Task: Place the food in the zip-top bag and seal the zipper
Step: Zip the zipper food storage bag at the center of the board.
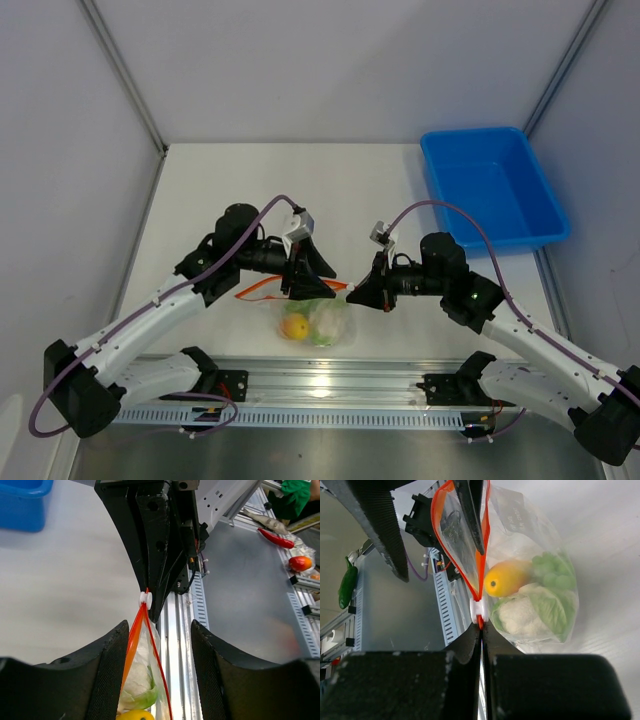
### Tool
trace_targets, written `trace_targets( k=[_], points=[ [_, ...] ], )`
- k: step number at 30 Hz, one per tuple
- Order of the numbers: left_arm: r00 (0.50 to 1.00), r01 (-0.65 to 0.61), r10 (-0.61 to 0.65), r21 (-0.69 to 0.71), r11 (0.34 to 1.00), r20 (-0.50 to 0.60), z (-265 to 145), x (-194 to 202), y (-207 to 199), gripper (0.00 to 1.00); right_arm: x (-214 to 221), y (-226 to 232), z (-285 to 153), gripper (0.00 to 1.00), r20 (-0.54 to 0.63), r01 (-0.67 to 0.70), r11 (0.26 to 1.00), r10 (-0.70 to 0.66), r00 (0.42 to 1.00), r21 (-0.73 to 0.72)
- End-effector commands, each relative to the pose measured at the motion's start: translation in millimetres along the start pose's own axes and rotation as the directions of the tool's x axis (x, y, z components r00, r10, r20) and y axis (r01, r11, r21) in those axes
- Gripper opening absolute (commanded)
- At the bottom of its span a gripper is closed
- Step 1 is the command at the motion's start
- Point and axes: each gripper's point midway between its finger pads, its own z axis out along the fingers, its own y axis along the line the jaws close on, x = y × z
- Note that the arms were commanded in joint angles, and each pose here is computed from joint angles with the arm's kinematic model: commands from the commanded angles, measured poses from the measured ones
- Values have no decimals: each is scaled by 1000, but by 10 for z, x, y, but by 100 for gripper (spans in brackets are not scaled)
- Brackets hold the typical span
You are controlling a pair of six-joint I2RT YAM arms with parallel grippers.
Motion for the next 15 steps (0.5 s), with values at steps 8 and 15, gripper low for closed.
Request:
trace_targets(
  k=[8,15],
  points=[
    [1000,15,-16,75,997,19,78,-57,-51,62,-124,126,-13,0,35,57,997,-55,998,-52],
    [999,36,-37,82,996,8,129,-36,-34,63,-113,140,2,0,32,55,997,-53,998,-61]
  ],
)
